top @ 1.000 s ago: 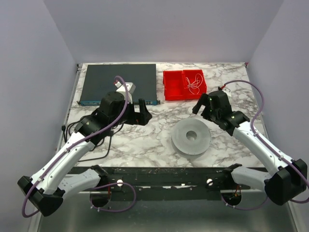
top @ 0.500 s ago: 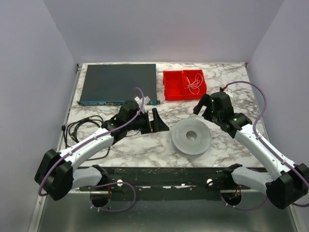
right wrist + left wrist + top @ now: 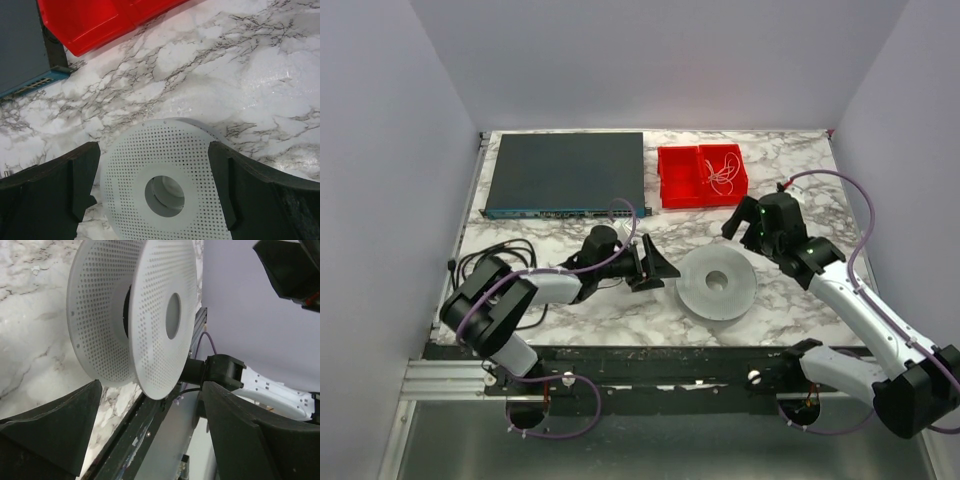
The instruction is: Wrap the cables
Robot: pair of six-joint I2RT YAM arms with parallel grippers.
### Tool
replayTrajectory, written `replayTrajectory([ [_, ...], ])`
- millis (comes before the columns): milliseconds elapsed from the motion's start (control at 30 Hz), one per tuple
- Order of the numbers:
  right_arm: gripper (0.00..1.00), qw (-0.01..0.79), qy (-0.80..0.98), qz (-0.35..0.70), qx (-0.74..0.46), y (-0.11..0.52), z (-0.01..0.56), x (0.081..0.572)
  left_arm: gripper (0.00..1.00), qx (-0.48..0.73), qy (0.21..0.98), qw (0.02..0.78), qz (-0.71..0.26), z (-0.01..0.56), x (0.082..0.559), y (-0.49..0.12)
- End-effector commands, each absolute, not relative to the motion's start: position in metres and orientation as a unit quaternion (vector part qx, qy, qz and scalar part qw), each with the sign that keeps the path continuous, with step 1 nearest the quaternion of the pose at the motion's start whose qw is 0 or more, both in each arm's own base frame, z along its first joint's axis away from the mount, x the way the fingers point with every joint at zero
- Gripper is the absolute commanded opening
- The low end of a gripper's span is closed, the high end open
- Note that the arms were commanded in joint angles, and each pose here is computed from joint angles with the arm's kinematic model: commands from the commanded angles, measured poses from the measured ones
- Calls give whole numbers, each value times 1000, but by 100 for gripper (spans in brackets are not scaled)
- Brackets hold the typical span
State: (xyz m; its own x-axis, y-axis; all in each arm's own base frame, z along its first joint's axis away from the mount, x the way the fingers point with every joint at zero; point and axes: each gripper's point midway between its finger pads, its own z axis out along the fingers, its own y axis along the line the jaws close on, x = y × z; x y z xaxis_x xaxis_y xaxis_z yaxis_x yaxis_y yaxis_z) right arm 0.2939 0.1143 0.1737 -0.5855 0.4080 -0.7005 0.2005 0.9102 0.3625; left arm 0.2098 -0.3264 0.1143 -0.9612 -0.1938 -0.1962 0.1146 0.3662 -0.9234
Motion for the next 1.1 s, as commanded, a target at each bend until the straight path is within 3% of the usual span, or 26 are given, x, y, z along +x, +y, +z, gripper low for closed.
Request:
replayTrajectory([
  [0,100,417,887,113,163,110,169,285,82,-17,776,125,-618,122,210,-344],
  [600,100,413,890,107,161,107,167,281,46,-1,787,89,-610,107,205,-385],
  [733,100,414,890,106,162,106,168,281,30,-4,787,86,-612,107,208,-389],
  [900,100,412,891,105,161,106,167,280,1,6,779,96,-620,120,210,-393],
  [1067,100,419,888,101,162,104,174,281,0,47,807,163,-566,149,217,-381],
])
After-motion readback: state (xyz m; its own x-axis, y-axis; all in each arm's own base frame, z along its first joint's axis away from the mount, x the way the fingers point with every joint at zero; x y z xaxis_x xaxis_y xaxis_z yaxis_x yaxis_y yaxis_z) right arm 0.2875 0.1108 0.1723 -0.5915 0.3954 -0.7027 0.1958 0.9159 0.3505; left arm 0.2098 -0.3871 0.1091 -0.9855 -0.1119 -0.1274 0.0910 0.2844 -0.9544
